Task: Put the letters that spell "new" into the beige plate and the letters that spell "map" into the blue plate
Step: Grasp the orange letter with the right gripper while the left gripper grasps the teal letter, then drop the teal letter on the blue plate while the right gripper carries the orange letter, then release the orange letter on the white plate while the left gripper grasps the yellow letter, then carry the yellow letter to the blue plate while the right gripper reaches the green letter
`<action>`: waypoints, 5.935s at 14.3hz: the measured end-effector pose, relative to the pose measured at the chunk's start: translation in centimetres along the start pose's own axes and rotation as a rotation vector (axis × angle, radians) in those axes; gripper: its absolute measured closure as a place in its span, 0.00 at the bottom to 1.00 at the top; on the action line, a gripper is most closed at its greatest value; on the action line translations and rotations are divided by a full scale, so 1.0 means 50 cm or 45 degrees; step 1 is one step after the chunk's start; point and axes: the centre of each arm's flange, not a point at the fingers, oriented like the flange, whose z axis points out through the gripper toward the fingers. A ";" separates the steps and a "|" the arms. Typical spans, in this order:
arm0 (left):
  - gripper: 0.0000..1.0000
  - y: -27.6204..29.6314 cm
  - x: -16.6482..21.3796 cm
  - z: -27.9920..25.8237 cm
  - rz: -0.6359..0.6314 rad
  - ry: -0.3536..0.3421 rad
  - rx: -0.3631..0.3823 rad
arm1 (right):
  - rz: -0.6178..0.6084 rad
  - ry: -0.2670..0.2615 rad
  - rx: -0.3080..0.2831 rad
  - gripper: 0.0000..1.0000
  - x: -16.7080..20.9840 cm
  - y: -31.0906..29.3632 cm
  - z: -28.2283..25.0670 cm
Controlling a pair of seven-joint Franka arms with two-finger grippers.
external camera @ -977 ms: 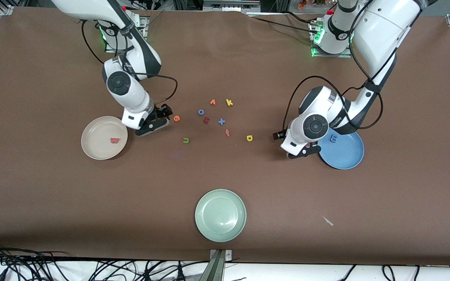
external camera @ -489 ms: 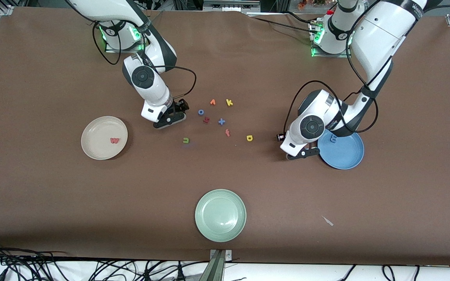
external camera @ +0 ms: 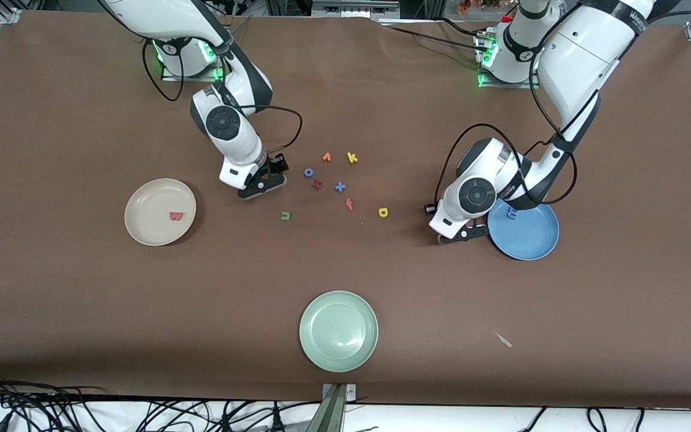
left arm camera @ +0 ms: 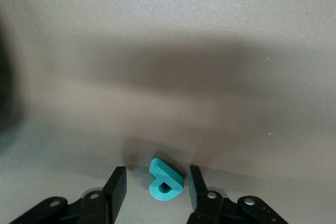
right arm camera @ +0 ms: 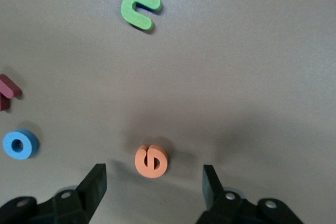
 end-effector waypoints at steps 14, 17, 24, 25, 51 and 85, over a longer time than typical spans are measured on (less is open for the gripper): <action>0.72 -0.075 0.044 -0.129 0.012 0.008 0.055 | -0.028 0.006 -0.012 0.38 0.007 0.000 0.015; 0.72 -0.176 0.100 -0.161 0.122 -0.007 0.046 | -0.032 0.009 -0.014 0.49 0.008 -0.001 0.013; 0.57 -0.384 0.199 -0.110 0.218 -0.047 -0.048 | -0.043 0.014 -0.016 0.65 0.008 -0.007 0.012; 0.48 -0.375 0.197 -0.108 0.227 -0.049 -0.049 | -0.043 0.015 -0.016 0.65 0.008 -0.007 0.013; 0.03 0.296 -0.098 -0.040 0.213 0.156 -0.078 | -0.510 -0.157 -0.233 0.71 0.107 0.384 -0.149; 0.72 -0.194 0.174 -0.206 0.501 -0.067 0.141 | 0.564 -0.068 -0.038 0.00 0.235 -0.027 -0.029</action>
